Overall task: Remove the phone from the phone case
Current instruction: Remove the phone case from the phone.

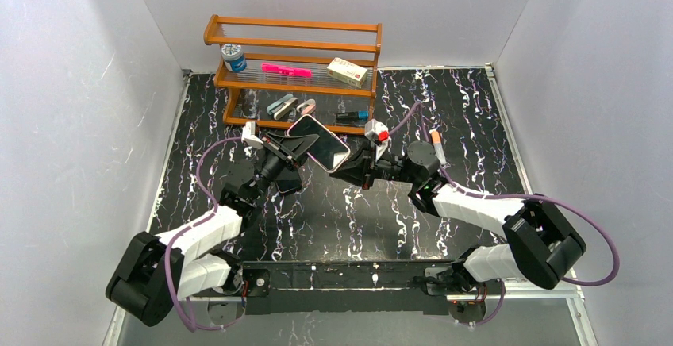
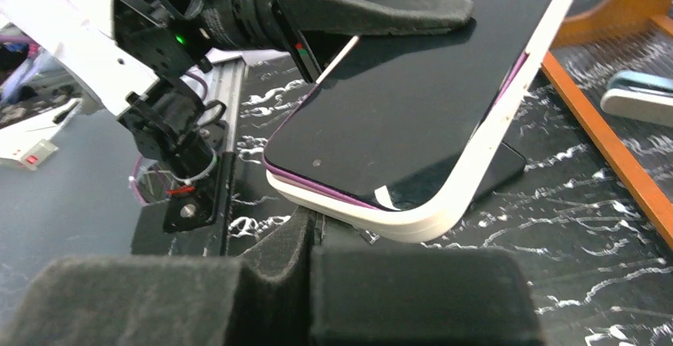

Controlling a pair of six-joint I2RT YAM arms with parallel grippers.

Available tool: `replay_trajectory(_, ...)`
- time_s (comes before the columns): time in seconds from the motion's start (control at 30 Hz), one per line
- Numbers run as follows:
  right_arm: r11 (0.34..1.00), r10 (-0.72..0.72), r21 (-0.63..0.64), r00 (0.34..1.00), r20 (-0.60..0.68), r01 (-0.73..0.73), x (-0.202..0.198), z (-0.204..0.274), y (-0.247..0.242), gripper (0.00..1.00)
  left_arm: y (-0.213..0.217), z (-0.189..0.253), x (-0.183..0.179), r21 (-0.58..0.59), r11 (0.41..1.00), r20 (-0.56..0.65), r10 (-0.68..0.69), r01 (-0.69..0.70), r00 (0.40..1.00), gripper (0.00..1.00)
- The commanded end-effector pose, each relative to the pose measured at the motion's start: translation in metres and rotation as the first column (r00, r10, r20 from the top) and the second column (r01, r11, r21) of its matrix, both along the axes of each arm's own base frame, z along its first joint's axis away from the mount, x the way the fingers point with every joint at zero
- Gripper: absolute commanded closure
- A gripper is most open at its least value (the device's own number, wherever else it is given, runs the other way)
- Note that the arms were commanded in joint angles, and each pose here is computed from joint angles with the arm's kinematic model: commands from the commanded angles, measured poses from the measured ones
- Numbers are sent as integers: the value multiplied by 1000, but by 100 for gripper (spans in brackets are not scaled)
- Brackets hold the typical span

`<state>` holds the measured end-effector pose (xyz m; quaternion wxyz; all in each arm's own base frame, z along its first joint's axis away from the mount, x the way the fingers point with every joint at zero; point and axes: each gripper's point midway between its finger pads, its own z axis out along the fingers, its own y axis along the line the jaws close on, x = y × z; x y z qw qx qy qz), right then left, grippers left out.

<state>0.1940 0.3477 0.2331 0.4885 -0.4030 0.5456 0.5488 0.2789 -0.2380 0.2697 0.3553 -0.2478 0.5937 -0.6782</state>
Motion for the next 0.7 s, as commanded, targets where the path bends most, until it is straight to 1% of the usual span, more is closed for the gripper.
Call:
replay_trajectory(0.0, 998, -65, 22, 982, 175, 62, 15, 28, 1, 99, -13, 21, -14, 54, 996, 87, -78, 73, 993, 100)
replay_trajectory(0.07, 999, -50, 1, 987, 152, 51, 12, 23, 0, 99, -13, 20, -12, 116, 991, 108, -74, 61, 991, 100)
replay_trajectory(0.2, 998, -2, -69, 996, 93, 8, 1, 6, -7, 78, -9, 17, -5, 266, 963, 139, -83, 43, 987, 100)
replay_trajectory(0.27, 995, 17, -97, 998, 60, -12, -4, -2, -13, 65, -5, 17, -2, 344, 938, 169, -96, 33, 981, 100)
replay_trajectory(0.33, 992, 40, -119, 999, 31, -36, -10, -10, -18, 54, -2, 14, -1, 426, 904, 180, -116, 29, 977, 100)
replay_trajectory(0.4, 988, 62, -140, 998, 13, -60, -15, -14, -21, 46, -1, 12, -2, 506, 862, 195, -154, 35, 969, 100)
replay_trajectory(0.43, 986, 70, -149, 998, 8, -68, -17, -16, -22, 43, -1, 15, -3, 546, 837, 217, -176, 30, 960, 100)
replay_trajectory(0.53, 981, 85, -174, 996, 0, -83, -19, -19, -27, 38, -5, 21, -10, 610, 791, 246, -257, 57, 935, 100)
replay_trajectory(0.67, 978, 116, -174, 993, 5, -113, -21, -13, -30, 31, -13, 34, -24, 657, 746, 298, -388, 108, 872, 100)
